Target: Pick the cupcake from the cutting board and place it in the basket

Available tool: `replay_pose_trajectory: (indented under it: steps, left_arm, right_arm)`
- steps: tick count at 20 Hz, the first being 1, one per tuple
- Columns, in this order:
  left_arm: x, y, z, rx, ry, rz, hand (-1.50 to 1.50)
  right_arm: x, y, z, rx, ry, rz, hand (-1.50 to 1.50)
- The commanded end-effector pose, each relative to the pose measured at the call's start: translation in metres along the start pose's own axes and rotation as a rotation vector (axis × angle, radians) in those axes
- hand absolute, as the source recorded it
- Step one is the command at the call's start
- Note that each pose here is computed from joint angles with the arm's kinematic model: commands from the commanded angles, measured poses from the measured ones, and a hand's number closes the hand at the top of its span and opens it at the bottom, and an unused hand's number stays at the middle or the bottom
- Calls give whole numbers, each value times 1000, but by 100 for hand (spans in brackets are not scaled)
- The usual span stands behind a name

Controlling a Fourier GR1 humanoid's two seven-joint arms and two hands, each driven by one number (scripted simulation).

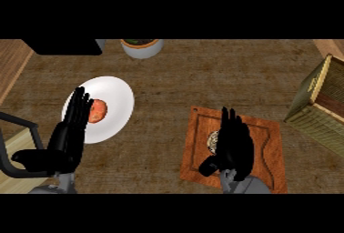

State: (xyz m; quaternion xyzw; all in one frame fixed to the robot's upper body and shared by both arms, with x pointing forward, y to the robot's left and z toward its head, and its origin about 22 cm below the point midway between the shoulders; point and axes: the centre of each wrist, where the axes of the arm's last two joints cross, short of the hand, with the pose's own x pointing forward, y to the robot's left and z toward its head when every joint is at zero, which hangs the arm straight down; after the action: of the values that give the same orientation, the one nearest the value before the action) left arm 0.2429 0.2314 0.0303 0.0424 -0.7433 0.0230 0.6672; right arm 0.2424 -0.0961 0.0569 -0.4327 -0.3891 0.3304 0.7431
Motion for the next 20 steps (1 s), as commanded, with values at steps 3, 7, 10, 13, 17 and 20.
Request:
replay_pose_trajectory:
  steps: [3,7,10,13,17,20]
  left_arm:
    - [3,15,-3,-1,-9,1,0]
    - [5,2,-10,-11,12,15,0]
    - [18,-1,-3,1,-12,0,0]
    - [-4,-5,3,10,11,-1,0]
    - [6,10,-1,-2,5,2,0]
    - [-5,-1,-2,-11,-3,9,0]
  right_arm:
    - [-5,2,-6,31,128,-18,-150]
    - [-3,7,1,16,115,-23,-150]
    - [3,20,-3,24,110,-16,-150]
    - [-11,18,-23,39,131,-12,-150]
    - [-7,28,-29,33,123,-22,-150]
    - [-10,36,-17,31,136,-50,-150]
